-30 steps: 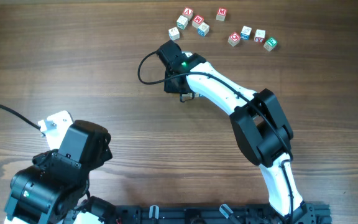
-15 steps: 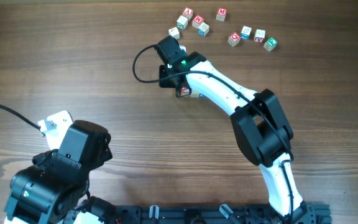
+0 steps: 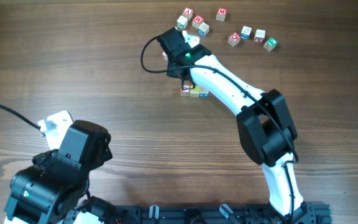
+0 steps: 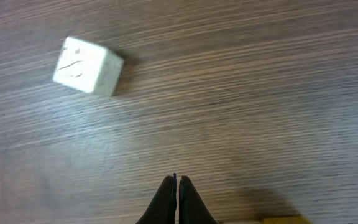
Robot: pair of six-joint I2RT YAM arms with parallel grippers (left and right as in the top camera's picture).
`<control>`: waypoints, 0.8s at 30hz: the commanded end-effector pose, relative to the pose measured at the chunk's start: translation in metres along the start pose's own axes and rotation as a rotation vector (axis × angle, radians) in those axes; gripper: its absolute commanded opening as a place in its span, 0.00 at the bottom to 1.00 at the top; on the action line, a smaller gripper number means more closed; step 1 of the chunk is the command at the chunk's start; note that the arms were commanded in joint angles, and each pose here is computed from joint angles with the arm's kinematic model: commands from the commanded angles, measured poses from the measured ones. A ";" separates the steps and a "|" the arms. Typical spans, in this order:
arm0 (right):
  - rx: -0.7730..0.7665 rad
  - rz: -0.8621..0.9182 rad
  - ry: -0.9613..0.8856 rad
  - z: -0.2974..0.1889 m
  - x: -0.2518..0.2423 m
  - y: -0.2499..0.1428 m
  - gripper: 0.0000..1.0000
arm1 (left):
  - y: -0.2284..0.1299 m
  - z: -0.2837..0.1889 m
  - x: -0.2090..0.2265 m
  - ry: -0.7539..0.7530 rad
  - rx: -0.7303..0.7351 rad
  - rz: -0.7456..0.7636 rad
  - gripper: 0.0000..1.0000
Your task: Form a horizontal line
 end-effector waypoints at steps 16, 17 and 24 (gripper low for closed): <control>0.079 0.042 -0.028 0.005 -0.013 -0.012 0.05 | 0.000 0.000 0.001 0.002 -0.002 -0.019 1.00; 0.083 0.041 -0.032 0.005 -0.014 -0.013 0.05 | 0.000 0.000 0.001 0.002 -0.002 -0.019 1.00; 0.117 0.030 -0.052 0.013 -0.017 -0.021 0.05 | 0.000 0.000 0.001 0.002 -0.002 -0.019 1.00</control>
Point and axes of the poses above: each gripper's point midway between its finger pads, its own z axis out along the fingers, its own x axis along the line the jaws close on, y = z × x, the point moved 6 cm from there along -z, back along the fingers
